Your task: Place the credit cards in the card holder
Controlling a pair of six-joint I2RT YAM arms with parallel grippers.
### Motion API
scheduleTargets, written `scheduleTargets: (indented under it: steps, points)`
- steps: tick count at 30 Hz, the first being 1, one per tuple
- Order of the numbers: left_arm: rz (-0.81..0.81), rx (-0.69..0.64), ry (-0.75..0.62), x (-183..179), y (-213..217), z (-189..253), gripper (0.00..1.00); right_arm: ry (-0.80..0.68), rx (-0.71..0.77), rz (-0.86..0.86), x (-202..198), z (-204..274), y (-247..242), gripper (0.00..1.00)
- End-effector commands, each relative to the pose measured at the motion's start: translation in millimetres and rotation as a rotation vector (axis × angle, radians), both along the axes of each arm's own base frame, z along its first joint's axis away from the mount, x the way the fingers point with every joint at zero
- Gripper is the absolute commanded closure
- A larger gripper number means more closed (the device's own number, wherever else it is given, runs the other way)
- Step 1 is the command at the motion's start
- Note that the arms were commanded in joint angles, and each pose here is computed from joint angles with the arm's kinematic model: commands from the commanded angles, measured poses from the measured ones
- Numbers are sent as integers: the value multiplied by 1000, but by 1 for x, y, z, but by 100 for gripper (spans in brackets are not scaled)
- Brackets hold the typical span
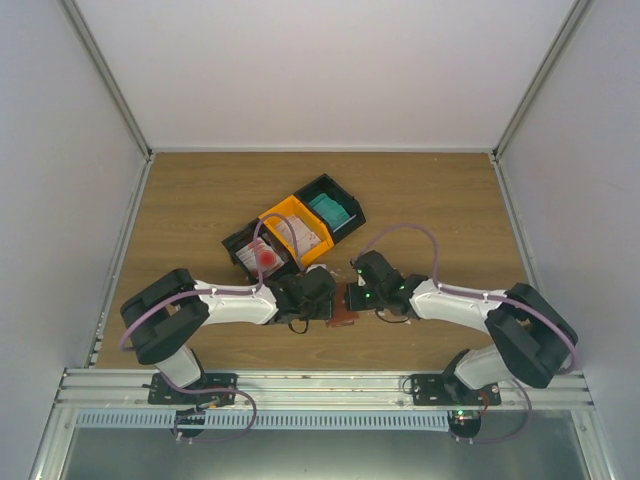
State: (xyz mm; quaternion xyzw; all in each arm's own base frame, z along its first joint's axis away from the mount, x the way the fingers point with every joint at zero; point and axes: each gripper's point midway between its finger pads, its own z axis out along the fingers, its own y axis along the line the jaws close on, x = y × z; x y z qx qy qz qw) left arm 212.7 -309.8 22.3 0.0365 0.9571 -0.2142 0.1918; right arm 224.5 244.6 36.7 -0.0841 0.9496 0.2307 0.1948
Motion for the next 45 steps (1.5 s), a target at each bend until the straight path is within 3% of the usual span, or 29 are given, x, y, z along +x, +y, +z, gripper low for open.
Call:
scheduleTargets:
  steps: [1, 21, 30, 45]
  points:
    - [-80, 131, 171, -43, 27, -46, 73, -23, 22, -8, 9, 0, 7, 100]
    - [-85, 125, 166, -42, 26, -44, 75, 10, -81, 49, 2, -20, -1, 99]
    - [-88, 115, 157, -37, 19, -40, 78, 92, -84, 116, -16, -33, 8, 100]
    - [-80, 140, 159, -35, 19, -43, 79, 75, -76, 126, -16, -13, 9, 100]
